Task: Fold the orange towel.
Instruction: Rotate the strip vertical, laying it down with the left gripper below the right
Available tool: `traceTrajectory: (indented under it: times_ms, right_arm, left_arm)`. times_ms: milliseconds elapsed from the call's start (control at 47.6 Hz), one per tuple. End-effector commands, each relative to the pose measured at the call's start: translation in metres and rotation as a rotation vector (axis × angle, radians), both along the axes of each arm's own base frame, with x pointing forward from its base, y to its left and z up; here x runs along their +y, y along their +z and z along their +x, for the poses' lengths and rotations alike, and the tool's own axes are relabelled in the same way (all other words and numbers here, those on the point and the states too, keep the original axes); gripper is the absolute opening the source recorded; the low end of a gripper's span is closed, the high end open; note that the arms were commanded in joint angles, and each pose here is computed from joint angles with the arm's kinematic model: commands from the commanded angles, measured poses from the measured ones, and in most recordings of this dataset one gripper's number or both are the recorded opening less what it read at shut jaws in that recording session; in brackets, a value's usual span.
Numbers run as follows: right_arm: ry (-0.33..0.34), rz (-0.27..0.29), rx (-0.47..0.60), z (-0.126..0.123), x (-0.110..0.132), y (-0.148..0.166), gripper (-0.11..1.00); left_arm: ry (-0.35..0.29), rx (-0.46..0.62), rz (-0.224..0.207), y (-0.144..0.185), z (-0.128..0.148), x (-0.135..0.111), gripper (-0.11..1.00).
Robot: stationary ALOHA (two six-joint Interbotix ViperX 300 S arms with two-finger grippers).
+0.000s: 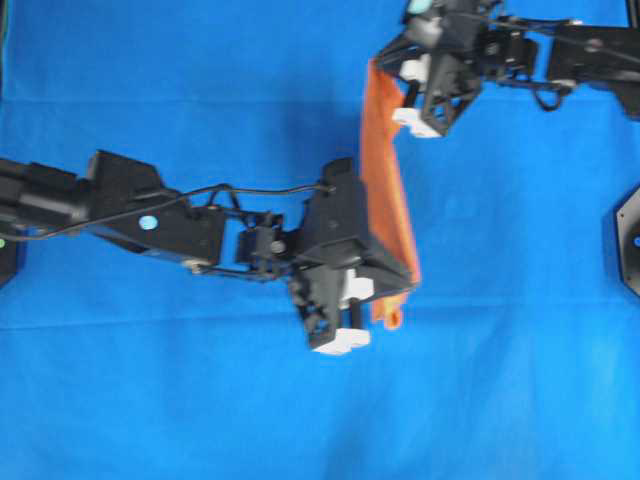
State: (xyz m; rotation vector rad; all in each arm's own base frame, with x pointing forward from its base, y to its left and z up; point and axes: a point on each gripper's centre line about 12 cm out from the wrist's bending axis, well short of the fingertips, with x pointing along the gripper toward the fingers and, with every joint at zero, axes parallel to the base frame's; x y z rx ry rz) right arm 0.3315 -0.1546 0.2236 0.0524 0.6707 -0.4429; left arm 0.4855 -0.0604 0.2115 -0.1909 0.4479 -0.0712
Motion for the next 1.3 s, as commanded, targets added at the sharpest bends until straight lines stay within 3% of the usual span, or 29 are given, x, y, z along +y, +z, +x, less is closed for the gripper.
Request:
traceTrajectory:
  times_ms: [0,105,231,483,903,1281]
  right_arm:
    - [-0.036,-0.016,-0.036,-0.019,-0.006,0.013,0.03]
    - [-0.038,-0.013,-0.03,-0.03,-0.001,0.01,0.03]
    - [-0.039,0.0,-0.008,-0.033,0.001,0.0,0.03]
    - [-0.012,0.011,-0.005,-0.007,-0.008,-0.02,0.03]
    - [0.037,0.022,0.012,0.053,-0.019,-0.047,0.03]
    - [0.054,0.016,0.025,0.053,-0.015,-0.049,0.03]
  left_arm:
    - [-0.024,-0.071,0.022,0.019,0.015,-0.007,0.01]
    - [-0.02,-0.067,0.047,0.009,0.027,-0.002,0.01]
    - [-0.015,-0.066,0.046,-0.001,0.031,0.0,0.01]
    - [-0.006,-0.044,0.036,-0.019,0.01,0.003,0.01]
    - [0.037,0.086,-0.082,-0.056,-0.057,0.0,0.01]
    - [0.031,0.1,-0.077,-0.061,-0.062,-0.001,0.02]
